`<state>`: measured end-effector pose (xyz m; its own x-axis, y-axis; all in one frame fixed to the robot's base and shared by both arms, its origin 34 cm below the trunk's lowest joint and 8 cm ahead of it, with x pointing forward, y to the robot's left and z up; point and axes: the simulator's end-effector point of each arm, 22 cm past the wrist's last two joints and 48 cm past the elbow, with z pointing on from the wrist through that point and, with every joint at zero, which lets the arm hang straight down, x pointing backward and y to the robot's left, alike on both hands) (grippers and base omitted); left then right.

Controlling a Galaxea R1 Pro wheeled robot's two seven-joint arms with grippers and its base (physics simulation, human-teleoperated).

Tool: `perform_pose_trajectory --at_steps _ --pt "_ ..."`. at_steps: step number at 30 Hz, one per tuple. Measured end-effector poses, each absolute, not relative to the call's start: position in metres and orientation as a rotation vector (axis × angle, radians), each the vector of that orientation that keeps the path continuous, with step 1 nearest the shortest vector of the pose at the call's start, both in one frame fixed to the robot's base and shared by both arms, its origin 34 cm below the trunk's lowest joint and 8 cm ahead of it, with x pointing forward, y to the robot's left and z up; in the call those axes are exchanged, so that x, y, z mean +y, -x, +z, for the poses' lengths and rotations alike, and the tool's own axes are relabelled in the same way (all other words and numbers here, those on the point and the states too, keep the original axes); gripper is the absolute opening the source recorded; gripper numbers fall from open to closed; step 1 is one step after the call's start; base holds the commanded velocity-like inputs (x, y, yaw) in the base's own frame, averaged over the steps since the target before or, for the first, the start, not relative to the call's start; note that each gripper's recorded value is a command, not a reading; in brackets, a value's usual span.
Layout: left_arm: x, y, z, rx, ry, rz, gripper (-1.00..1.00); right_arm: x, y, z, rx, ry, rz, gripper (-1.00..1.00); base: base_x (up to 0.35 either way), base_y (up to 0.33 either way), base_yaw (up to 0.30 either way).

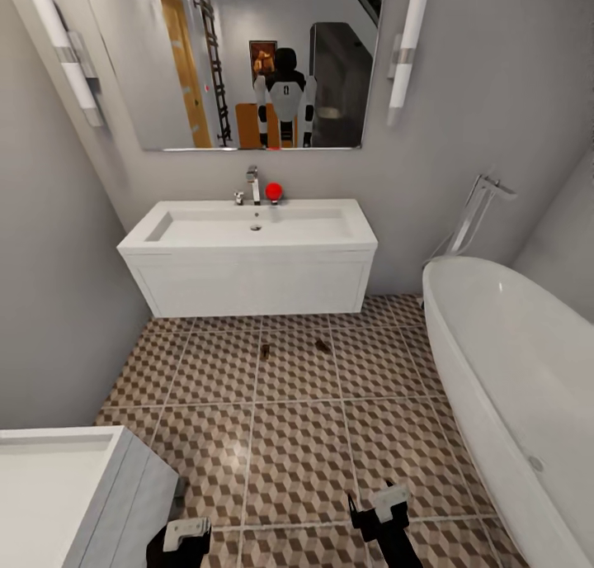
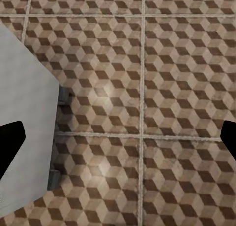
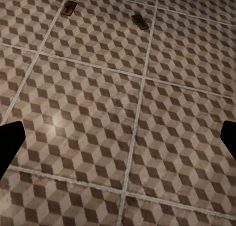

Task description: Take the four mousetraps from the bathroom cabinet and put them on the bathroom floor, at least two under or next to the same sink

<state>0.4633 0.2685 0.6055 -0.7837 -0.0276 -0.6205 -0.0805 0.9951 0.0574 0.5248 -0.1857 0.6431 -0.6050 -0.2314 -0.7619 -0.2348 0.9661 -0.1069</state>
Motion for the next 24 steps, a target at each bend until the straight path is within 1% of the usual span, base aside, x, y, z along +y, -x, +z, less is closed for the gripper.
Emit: perform_pose_trajectory --at_steps 24 --pt "0.268 -0.465 0.637 2.444 0.076 0.104 1.00 -0.186 -0.525 0.676 2.215 0.324 0.001 1.00 0.000 0.000 0.000"
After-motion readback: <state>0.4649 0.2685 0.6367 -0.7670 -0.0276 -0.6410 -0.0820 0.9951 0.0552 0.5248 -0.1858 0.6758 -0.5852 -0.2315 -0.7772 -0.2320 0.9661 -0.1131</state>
